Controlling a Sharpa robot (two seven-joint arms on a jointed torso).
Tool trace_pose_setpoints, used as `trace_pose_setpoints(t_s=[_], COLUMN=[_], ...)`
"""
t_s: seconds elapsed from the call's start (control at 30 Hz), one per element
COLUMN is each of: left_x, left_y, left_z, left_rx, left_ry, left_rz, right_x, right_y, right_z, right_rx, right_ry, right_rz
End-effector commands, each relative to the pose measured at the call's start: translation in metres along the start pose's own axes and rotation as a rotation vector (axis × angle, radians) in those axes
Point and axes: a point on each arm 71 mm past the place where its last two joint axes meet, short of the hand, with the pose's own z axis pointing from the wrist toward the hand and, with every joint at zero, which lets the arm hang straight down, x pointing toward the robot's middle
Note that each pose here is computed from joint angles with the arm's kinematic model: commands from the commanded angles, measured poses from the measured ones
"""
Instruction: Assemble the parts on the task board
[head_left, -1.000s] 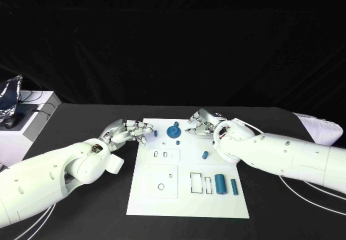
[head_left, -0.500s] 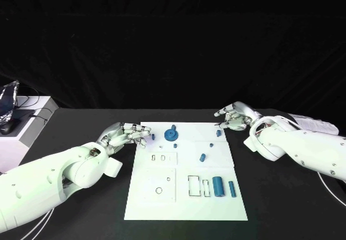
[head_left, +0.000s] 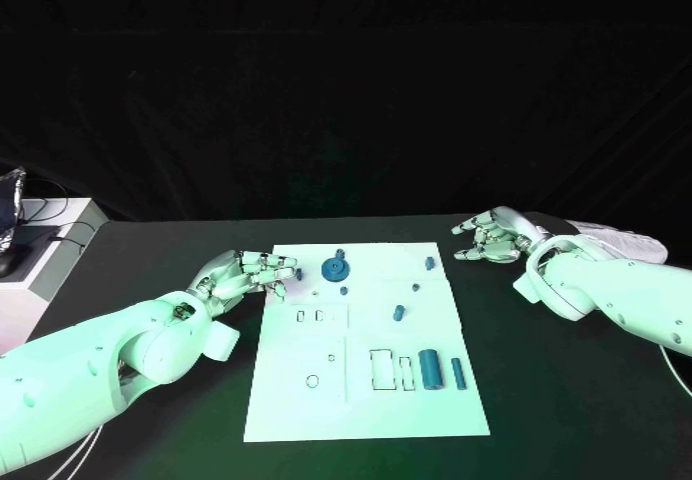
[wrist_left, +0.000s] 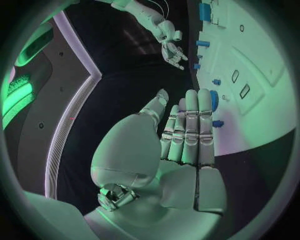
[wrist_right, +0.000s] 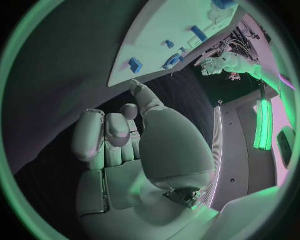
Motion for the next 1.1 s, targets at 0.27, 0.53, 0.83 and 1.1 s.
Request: trace_pose_setpoints(t_s=[0.27, 0.53, 0.83, 1.1], left_x=[0.0036, 0.0039, 0.0033, 0.0025], left_y=[0.0007, 0.0017, 0.0023, 0.0028], left_z=[0.0002, 0.0000, -0.0005, -0.0007], left_rx=[0.011, 0.006, 0.000, -0.006], left_ry=[0.028, 0.029, 0.028, 0.025], left_rz=[-0.017, -0.017, -0.012, -0.010], right_x=[0.025, 0.034, 0.039, 0.045], right_y=[-0.003, 0.000, 0.000, 0.003], right_z=[0.010, 0.016, 0.018, 0.018], right_rx=[-0.028, -0.013, -0.002, -0.005], right_ry=[0.050, 0.050, 0.095, 0.135], right_rz=[-0.059, -0.054, -0.046, -0.044])
